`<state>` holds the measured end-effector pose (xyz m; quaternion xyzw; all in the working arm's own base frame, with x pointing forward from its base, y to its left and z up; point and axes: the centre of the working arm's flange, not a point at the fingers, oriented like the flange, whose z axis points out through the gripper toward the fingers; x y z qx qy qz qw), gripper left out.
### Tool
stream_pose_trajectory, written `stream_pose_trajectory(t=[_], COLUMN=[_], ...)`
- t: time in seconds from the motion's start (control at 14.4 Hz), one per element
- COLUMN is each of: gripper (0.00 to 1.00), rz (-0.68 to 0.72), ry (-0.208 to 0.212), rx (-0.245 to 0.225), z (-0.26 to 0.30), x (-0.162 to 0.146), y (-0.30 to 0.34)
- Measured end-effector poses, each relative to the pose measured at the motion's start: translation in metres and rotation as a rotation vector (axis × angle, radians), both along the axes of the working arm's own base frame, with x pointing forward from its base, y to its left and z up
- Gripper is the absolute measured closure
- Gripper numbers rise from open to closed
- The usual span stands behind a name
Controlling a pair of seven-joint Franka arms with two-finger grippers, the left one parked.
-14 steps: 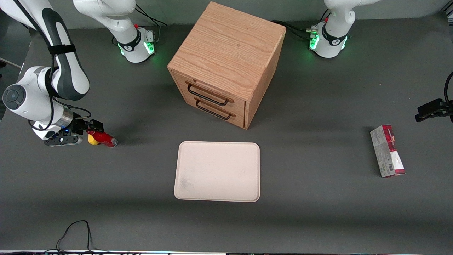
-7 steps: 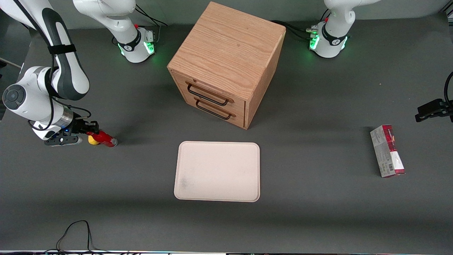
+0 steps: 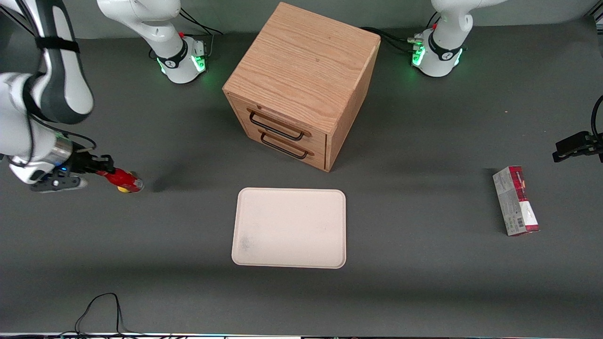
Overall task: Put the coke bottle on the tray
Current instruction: 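Lift the bottle and pull it away from the yellow object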
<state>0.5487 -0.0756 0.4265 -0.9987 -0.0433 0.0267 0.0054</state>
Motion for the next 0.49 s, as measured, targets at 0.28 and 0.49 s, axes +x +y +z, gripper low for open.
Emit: stream_pose_trajectory(t=[0.28,0.49], gripper=[0.68,0.68], rz=[0.022,0.030], ry=[0.011,-0.010], rx=[0.008,0.006], z=[0.109,0.182], x=[-0.004,-0.010], y=[-0.010,-0.017])
